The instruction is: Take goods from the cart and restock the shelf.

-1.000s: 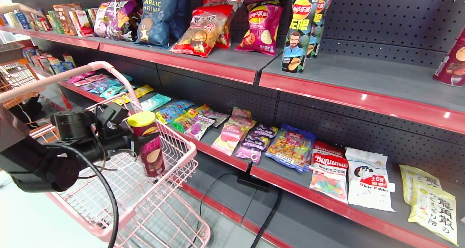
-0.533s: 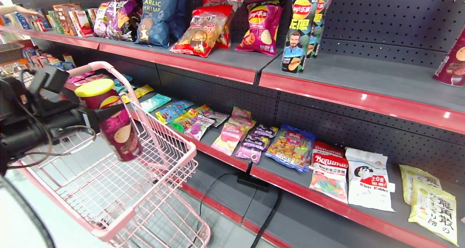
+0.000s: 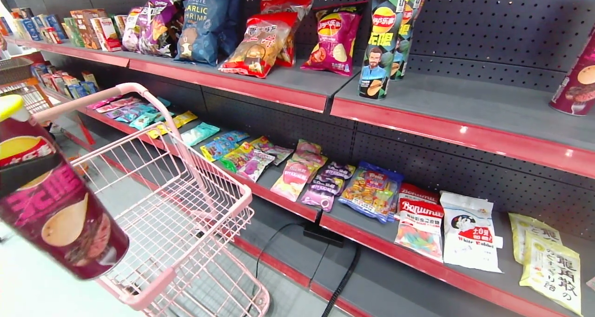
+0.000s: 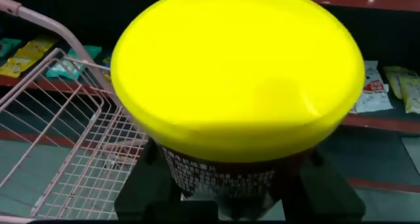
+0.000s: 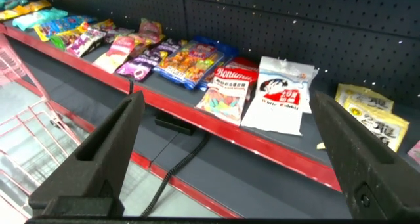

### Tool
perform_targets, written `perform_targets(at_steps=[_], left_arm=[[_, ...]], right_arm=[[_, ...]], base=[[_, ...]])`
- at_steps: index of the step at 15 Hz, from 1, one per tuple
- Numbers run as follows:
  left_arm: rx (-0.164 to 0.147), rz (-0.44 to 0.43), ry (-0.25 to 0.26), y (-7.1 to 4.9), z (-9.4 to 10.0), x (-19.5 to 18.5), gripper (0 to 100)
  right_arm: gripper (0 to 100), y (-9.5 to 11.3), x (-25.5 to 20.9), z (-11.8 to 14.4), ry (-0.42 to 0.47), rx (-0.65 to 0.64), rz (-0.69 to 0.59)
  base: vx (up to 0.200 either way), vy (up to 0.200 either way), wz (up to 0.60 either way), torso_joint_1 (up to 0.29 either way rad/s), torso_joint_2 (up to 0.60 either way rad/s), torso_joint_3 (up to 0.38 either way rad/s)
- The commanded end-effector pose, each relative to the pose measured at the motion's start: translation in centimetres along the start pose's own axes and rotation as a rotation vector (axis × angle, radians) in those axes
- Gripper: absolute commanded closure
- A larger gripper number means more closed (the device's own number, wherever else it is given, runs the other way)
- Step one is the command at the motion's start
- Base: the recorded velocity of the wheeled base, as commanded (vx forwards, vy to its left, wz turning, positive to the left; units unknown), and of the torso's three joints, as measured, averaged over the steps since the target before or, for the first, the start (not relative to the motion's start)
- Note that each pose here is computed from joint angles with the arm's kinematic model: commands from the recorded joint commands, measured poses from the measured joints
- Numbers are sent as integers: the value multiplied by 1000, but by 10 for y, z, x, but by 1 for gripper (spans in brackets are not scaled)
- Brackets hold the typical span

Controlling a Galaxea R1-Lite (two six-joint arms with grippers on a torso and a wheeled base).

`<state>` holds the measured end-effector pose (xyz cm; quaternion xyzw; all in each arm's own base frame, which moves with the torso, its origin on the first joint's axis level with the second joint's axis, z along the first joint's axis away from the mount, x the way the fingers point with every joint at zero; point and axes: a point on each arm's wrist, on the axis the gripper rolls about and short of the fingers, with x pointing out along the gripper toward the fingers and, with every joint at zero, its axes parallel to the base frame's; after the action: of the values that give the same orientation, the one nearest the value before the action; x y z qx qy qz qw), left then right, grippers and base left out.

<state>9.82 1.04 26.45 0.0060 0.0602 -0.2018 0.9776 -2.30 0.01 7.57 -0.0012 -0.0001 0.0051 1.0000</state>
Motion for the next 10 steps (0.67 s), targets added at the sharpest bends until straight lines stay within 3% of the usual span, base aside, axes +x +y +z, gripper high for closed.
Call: perform_targets(at_steps=[1, 5, 10], left_arm=[[76, 1, -99, -39, -2, -51, 100], [64, 1, -83, -54, -13, -70, 100], [57, 19, -75, -57, -17, -74, 100]], right_arm=[[0, 0, 0, 0, 0, -1, 1], [0, 0, 0, 0, 0, 1, 1], [0, 0, 0, 0, 0, 2, 1]], base=[[0, 0, 0, 129, -417, -276], [0, 0, 0, 165, -497, -325], [0, 0, 0, 212, -558, -346]])
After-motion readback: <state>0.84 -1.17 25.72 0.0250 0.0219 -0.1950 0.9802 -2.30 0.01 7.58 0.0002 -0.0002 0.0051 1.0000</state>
